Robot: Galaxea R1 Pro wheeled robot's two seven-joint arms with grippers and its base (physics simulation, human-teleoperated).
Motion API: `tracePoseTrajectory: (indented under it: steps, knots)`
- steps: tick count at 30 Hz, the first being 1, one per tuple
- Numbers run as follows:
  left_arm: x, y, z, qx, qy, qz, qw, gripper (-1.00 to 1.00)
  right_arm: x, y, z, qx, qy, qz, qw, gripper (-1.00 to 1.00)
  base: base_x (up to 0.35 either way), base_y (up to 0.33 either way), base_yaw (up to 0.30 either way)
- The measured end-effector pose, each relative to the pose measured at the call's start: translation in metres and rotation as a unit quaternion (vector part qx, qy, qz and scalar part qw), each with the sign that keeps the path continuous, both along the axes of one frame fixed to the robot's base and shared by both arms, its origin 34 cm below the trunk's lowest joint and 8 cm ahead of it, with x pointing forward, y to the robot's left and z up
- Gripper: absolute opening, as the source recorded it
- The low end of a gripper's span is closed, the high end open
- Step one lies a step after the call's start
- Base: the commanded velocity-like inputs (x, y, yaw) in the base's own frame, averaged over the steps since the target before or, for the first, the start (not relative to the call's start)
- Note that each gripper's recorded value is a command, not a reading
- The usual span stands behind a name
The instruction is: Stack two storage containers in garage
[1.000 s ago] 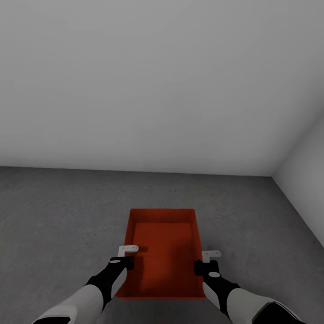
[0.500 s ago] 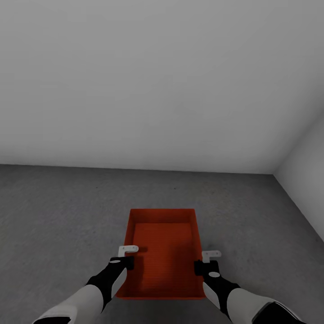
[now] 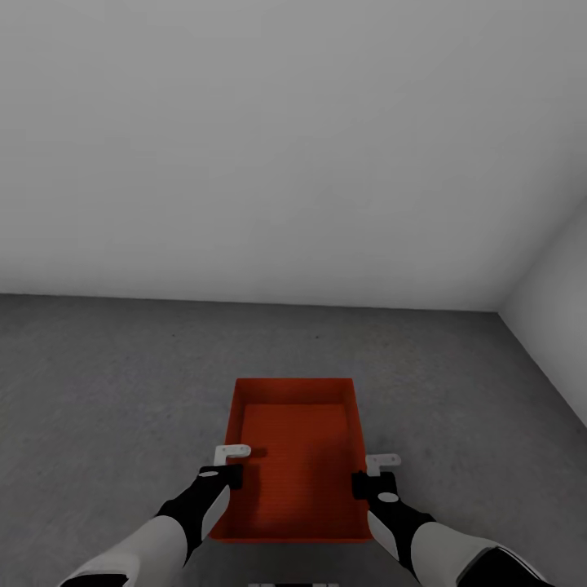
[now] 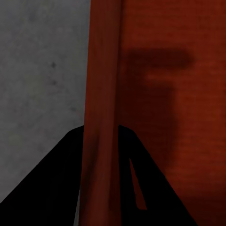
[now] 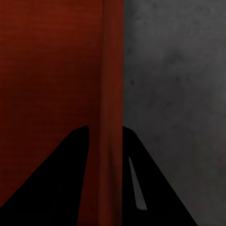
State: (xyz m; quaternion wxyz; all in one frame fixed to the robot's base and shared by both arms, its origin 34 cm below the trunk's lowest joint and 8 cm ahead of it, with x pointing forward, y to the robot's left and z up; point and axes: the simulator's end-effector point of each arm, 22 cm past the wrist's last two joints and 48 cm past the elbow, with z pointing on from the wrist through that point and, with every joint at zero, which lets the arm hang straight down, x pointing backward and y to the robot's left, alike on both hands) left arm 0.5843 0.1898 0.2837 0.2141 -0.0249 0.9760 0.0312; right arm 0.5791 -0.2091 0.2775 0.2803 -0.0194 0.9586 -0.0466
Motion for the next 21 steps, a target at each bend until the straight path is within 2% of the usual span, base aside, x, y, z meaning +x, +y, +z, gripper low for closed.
tracePoseTrajectory:
  steps: [6, 21]
  knots:
    - [-0.003, 0.0, -0.013, 0.0, 0.0, 0.0, 1.0, -1.0, -0.003, 0.0, -0.013, 0.0, 0.0, 0.0, 1.0, -1.0, 0.0, 0.0, 0.0]
    - [-0.007, 0.0, -0.019, 0.0, 0.006, 0.0, 1.0, -1.0, -0.007, 0.0, -0.019, 0.0, 0.006, 0.0, 1.0, -1.0, 0.0, 0.0, 0.0]
